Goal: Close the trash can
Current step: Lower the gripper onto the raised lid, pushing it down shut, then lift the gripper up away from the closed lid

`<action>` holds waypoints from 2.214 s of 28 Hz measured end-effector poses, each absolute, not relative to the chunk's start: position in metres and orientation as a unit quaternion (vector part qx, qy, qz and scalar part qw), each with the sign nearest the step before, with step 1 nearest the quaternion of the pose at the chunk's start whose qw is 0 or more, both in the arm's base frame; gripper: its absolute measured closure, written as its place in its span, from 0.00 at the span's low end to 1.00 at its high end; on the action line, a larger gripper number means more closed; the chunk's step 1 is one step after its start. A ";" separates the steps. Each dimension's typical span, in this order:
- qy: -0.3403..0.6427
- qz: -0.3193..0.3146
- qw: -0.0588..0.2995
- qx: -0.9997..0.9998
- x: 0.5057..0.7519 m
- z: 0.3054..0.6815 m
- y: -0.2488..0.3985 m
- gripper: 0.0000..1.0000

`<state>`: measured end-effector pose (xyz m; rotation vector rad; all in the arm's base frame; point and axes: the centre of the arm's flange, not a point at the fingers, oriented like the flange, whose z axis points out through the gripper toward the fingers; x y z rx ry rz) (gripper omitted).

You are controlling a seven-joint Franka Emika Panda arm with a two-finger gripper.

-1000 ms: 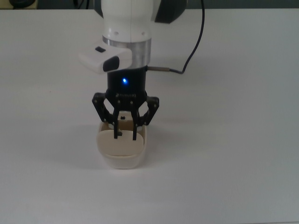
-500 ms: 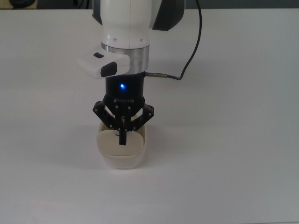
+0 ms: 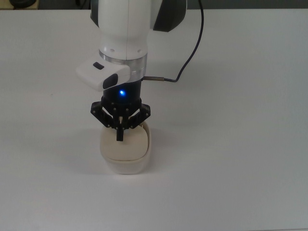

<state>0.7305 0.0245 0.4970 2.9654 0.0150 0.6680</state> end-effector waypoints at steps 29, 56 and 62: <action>0.072 0.101 0.053 0.991 0.712 0.442 0.032 0.99; 0.027 0.125 0.036 0.991 0.704 0.496 0.016 0.56; 0.019 0.084 0.038 0.996 0.686 0.513 0.011 0.36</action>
